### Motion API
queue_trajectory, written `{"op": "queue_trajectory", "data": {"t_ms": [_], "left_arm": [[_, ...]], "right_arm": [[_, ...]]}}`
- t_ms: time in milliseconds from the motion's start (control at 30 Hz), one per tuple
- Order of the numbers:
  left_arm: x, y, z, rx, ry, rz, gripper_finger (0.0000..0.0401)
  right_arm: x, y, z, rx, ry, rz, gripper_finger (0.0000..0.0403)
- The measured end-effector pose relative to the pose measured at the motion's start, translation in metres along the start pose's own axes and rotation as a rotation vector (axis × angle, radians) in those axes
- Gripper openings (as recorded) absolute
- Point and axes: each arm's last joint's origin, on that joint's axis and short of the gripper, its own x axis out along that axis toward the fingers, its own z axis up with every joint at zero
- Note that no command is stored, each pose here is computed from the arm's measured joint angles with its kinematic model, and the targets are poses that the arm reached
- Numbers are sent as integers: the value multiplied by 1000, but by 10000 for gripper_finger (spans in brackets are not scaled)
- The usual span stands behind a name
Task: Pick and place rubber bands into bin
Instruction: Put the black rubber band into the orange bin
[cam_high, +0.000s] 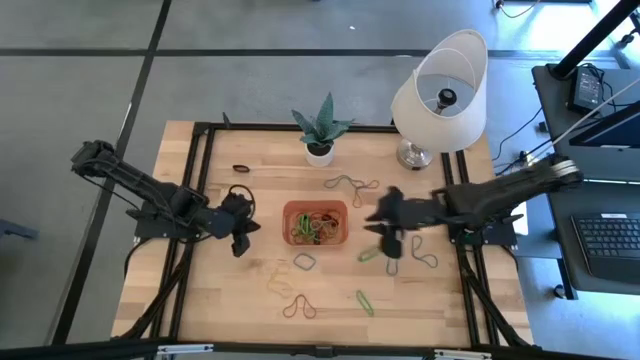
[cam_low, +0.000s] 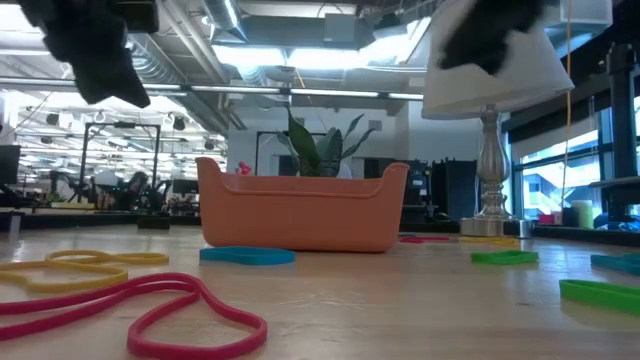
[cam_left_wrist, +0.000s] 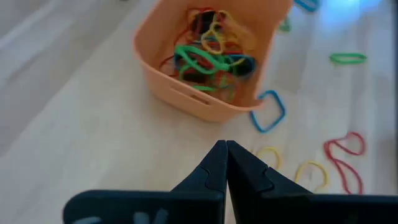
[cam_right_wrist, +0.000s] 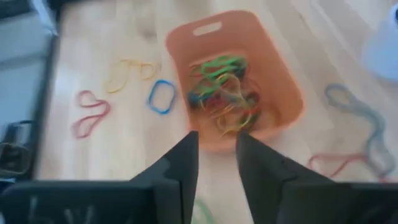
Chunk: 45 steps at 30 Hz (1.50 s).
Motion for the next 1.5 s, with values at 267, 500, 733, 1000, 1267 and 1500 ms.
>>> {"op": "queue_trajectory", "data": {"t_ms": [267,500,733,1000,1267,1500], "left_arm": [[-10,19,30,-105,145,292,7],[-16,63,43,-274,316,441,59],[-13,109,60,-232,370,516,138],[14,175,69,-234,563,451,172],[59,219,72,-64,697,411,182],[87,244,77,70,802,478,182]], "right_arm": [[-38,-31,-65,166,-66,91,104],[-42,-41,-81,225,-161,139,104],[-38,-44,-80,255,-184,128,104],[-37,-55,-74,321,-278,-10,104],[-37,-61,-65,393,-358,-31,104],[-37,-63,-64,478,-369,-28,104]]}}
